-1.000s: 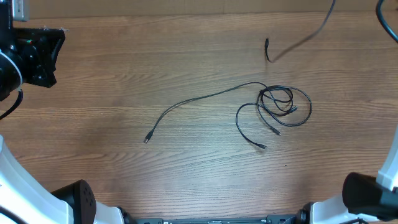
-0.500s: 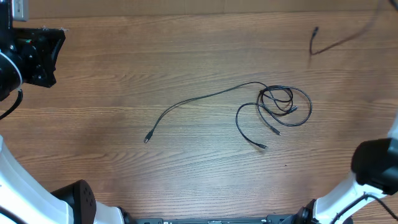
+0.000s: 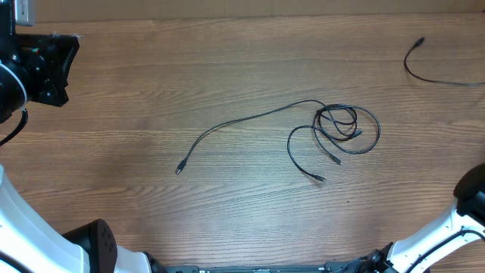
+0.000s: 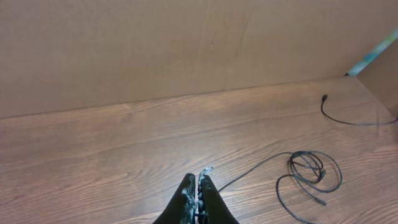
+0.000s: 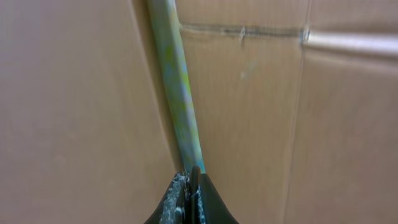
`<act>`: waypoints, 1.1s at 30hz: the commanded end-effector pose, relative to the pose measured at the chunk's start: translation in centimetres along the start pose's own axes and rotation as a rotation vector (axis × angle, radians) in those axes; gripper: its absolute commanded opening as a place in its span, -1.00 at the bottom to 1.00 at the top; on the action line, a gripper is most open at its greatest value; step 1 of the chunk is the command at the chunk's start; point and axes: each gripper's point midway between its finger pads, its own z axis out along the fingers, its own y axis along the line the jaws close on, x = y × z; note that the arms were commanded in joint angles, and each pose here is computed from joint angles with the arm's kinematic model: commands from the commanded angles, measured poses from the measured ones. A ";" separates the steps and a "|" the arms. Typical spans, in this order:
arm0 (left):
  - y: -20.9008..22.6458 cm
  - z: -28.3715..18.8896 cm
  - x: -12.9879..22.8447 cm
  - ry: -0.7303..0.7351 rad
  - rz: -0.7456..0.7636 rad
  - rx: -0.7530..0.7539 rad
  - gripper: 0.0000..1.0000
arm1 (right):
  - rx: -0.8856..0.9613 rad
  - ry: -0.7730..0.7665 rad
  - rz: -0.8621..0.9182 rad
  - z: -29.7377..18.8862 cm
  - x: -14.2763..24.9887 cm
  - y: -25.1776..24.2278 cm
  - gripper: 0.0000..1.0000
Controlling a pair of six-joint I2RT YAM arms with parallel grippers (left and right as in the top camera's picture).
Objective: Untangle cables
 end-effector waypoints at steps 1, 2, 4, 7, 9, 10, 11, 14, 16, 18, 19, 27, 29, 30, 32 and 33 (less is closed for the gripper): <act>-0.1 0.1 -0.1 -0.001 -0.028 0.003 -0.92 | -0.008 0.057 0.001 1.6 2.8 -0.1 -0.93; -0.1 0.1 -0.1 -0.001 -0.031 0.003 -0.92 | -0.005 0.093 0.005 2.1 4.3 -0.2 -0.93; -0.1 0.1 -0.1 -0.001 -0.039 0.003 -0.92 | -0.012 0.159 0.013 3.1 7.3 -0.1 -0.93; -0.1 0.1 -0.1 -0.001 -0.047 0.003 -0.92 | -0.038 0.263 0.022 4.4 12.2 0.6 -0.93; -0.1 0.1 -0.1 -0.001 -0.050 0.003 -0.92 | -0.041 0.326 0.025 5.1 15.4 1.1 -0.93; -0.1 0.1 -0.1 -0.001 -0.053 0.003 -0.92 | -0.044 0.350 0.027 5.3 16.6 1.3 -0.93; -0.1 0.1 -0.1 -0.001 -0.054 0.004 -0.92 | -0.047 0.372 0.029 5.6 17.8 1.6 -0.93; -0.1 0.1 -0.1 -0.001 -0.061 0.003 -0.92 | -0.068 0.441 0.032 6.0 21.4 2.9 -0.93; -0.1 0.1 -0.1 -0.001 -0.061 0.003 -0.92 | -0.079 0.483 0.029 6.1 23.6 3.8 -0.93; -0.1 0.1 -0.1 -0.001 -0.061 0.003 -0.92 | -0.092 0.522 0.025 6.1 25.5 4.9 -0.93; -0.1 0.1 -0.1 -0.001 -0.061 0.003 -0.92 | -0.098 0.540 0.022 6.1 26.5 5.5 -0.93; -0.1 0.1 -0.1 -0.001 -0.087 0.004 -0.92 | -0.111 0.666 0.024 5.6 33.4 9.5 1.00; -0.1 0.1 -0.1 -0.001 -0.087 0.004 -0.92 | -0.086 0.683 0.055 5.5 34.1 9.5 1.00; -0.1 0.1 -0.1 -0.001 -0.087 0.004 -0.92 | -0.086 0.683 0.069 5.5 34.1 9.6 1.00; -0.1 0.1 -0.1 -0.001 -0.087 0.003 -0.92 | -0.114 0.674 0.080 5.3 32.8 10.2 1.00; -0.1 0.1 -0.1 -0.001 -0.087 0.003 -0.92 | -0.122 0.668 0.083 5.1 31.7 10.5 1.00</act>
